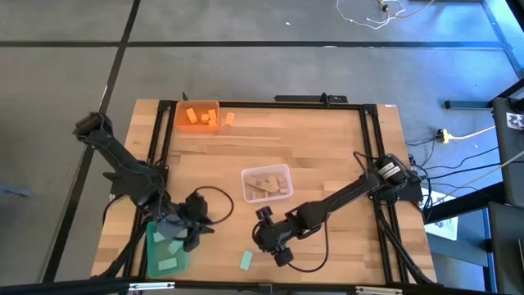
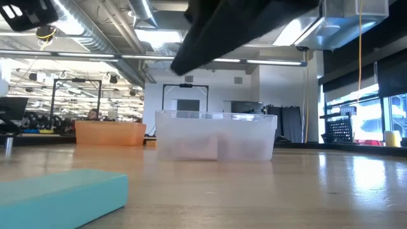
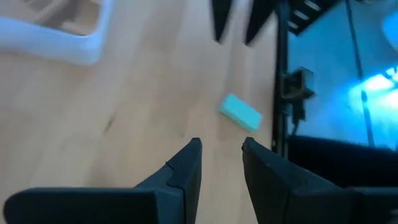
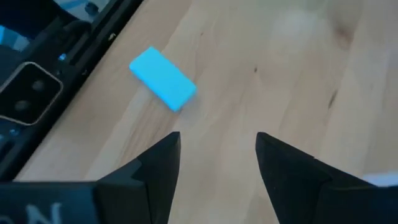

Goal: Sort & place blocks by color
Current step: Put the blue block into the green bin

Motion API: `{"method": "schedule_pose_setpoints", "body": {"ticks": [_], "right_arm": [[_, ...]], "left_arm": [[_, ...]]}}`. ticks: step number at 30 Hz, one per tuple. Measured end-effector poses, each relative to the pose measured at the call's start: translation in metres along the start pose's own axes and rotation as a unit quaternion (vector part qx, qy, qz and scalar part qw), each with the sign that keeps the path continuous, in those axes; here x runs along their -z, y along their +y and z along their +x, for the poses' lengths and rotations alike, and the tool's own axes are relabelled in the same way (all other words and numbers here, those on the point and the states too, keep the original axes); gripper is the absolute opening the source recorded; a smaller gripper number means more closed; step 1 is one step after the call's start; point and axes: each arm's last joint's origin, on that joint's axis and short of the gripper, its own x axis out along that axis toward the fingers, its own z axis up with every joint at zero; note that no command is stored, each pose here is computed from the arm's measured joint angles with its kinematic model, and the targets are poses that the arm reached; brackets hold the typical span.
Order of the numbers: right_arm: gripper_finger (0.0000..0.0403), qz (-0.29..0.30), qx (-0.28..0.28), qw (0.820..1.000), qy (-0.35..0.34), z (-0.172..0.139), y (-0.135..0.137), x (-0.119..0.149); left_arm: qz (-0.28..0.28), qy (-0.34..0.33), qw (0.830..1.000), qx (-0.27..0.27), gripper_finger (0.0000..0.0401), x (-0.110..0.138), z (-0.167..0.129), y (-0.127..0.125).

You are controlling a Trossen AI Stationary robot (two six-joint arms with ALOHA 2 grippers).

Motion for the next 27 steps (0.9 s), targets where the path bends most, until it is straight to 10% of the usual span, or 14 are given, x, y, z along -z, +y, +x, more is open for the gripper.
{"method": "schedule_pose_setpoints", "body": {"ticks": [11,27], "right_arm": [[0.0209,0.132,0.082,0.985,0.077,-0.049,-0.006,0.009],[0.0209,0.240,0.168,0.940,0.176,-0.075,-0.043,0.033]], "left_arm": [[0.132,0.003,0.991,0.016,0.0106,0.018,0.030,-0.016],[0.174,-0.011,0.985,-0.017,0.0106,0.016,0.065,-0.031]]}}
